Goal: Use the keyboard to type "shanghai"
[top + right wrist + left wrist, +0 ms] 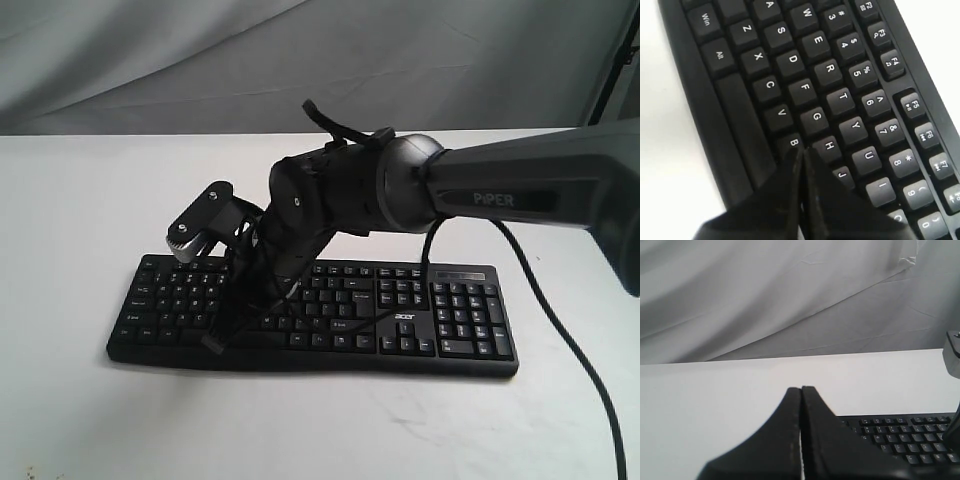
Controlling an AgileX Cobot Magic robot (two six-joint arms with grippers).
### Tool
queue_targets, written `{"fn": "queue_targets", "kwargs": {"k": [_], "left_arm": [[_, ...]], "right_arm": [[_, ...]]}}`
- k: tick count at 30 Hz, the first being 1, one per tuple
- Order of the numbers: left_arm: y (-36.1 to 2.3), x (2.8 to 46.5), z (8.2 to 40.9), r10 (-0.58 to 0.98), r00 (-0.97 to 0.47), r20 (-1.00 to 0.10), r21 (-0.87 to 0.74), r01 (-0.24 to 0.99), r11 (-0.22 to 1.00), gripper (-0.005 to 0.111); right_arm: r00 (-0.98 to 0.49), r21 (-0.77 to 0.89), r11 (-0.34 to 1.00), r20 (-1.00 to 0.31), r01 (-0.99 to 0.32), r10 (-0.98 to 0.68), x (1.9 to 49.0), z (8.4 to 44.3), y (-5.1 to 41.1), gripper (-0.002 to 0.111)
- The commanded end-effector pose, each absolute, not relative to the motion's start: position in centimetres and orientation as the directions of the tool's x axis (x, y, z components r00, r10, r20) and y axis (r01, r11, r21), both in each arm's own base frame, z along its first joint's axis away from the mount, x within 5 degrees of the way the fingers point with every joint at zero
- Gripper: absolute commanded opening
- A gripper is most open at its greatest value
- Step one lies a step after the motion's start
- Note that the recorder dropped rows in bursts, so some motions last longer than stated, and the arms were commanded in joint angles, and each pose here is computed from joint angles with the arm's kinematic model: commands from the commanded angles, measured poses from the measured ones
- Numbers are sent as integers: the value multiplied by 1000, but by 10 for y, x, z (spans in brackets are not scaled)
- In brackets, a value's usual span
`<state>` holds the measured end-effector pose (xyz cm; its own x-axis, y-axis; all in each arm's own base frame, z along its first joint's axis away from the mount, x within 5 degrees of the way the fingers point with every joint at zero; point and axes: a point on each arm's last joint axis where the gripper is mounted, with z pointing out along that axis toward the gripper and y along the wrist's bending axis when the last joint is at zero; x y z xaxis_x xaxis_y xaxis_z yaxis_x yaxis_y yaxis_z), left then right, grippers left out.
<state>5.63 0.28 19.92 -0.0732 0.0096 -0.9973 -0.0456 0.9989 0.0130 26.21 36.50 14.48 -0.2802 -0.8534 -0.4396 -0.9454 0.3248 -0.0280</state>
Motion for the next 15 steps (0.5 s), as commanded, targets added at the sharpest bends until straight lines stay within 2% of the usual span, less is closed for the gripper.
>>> {"fn": "queue_targets", "kwargs": {"k": [1,15], "left_arm": [[2,56,199,8,-66,-998,10,-39,999,0],[2,56,199,8,-66,-998,10,-39,999,0]], "right_arm": [[-288,-31,336,-441,-941,-850,266,136,364,0],[-281,-53,336,-434,-940,-856,268,136,362,0]]}}
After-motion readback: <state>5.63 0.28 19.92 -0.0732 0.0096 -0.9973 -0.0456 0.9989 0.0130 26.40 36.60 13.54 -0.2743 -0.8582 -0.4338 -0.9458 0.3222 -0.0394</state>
